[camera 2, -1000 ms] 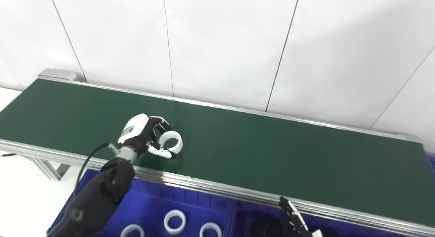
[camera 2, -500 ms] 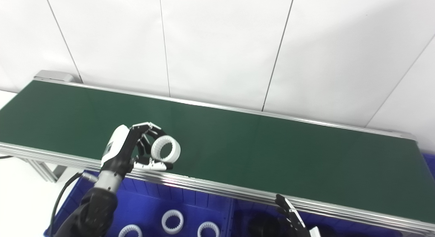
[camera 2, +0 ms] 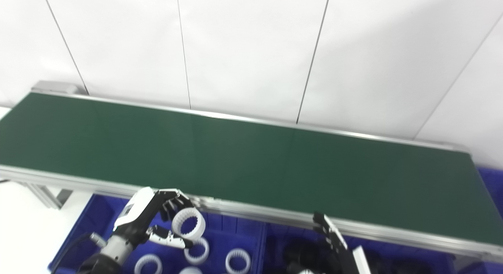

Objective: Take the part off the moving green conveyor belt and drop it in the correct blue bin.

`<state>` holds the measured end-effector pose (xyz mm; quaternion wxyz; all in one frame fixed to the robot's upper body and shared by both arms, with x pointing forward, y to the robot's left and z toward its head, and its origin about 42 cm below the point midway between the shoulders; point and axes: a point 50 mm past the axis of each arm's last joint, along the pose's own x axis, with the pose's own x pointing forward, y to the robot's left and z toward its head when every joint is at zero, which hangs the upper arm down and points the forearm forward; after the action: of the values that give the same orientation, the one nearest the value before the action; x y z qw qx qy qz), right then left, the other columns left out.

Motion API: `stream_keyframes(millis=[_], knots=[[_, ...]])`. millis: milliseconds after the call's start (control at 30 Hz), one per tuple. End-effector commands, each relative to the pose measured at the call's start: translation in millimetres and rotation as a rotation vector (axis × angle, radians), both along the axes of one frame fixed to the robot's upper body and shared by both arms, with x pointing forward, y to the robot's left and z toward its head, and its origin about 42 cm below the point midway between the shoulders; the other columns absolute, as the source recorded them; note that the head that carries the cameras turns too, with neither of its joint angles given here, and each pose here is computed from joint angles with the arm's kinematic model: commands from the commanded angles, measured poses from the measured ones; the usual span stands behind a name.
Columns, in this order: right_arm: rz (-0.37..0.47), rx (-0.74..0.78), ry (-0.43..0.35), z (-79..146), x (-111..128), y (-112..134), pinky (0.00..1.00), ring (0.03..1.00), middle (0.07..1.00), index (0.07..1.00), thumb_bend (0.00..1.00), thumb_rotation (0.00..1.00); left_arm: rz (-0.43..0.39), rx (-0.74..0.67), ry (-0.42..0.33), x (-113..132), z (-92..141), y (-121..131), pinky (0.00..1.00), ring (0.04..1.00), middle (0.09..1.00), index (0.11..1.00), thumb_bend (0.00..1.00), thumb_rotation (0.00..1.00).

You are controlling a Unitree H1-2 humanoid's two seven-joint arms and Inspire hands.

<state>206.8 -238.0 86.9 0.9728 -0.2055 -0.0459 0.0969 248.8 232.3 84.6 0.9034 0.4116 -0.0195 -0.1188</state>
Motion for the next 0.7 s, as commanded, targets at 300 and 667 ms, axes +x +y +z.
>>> stream_keyframes(millis=[300, 667], knots=[[-0.007, 0.019, -0.037, 23.0, 6.6, 2.8, 0.76, 0.844, 0.888, 0.909, 0.79, 0.54, -0.216, 0.382, -0.050, 7.3, 12.7, -0.5, 0.50, 0.555, 0.517, 0.470, 0.51, 0.00], [-0.001, 0.019, -0.040, 26.6, 7.4, 4.8, 0.75, 0.846, 0.887, 0.909, 0.78, 0.52, -0.260, 0.611, -0.033, 7.4, 20.2, -4.4, 0.84, 0.808, 0.820, 0.782, 0.75, 0.25]])
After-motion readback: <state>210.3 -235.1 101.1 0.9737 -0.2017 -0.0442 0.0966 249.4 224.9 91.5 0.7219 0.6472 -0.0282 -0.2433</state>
